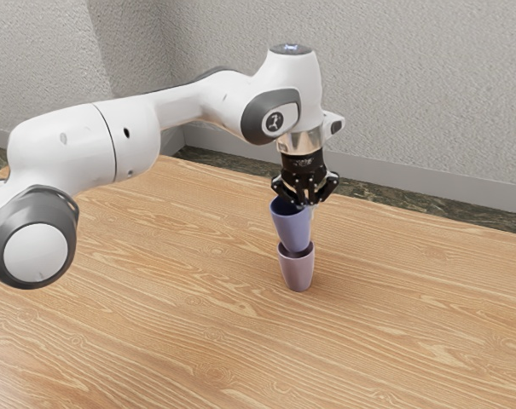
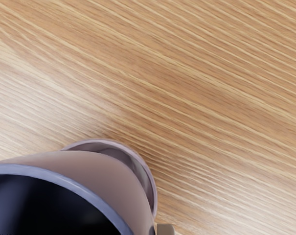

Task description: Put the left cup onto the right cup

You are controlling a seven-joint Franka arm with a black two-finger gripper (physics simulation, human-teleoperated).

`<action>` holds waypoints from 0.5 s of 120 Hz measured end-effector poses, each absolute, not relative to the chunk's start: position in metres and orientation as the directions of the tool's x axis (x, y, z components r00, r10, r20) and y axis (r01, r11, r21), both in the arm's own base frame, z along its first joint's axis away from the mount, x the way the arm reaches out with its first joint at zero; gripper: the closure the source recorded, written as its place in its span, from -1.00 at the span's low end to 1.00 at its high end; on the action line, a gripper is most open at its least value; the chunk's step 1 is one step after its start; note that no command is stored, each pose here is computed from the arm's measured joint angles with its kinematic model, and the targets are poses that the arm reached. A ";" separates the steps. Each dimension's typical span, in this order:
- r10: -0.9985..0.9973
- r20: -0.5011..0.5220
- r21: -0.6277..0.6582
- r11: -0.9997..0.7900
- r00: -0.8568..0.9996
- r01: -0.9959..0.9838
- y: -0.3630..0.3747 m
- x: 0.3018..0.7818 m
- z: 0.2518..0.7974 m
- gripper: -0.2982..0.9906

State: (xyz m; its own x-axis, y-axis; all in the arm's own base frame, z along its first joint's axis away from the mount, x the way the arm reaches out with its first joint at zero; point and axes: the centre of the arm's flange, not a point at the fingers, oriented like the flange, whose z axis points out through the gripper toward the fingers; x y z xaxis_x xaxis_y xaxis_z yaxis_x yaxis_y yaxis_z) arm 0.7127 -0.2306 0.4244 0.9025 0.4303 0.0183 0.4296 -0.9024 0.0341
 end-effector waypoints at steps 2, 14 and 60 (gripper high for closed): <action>0.430 0.018 0.034 -0.902 0.903 0.430 -0.231 0.713 0.424 0.68; 0.430 0.015 0.032 -0.902 0.903 0.429 -0.230 0.713 0.422 0.68; 0.430 0.006 0.027 -0.902 0.903 0.430 -0.230 0.713 0.415 0.68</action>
State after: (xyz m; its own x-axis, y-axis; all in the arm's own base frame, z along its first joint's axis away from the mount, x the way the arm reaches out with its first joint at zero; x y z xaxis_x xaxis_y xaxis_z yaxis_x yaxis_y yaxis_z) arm 0.7133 -0.2300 0.4146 0.9027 0.4301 0.0057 0.4298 -0.9025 0.0273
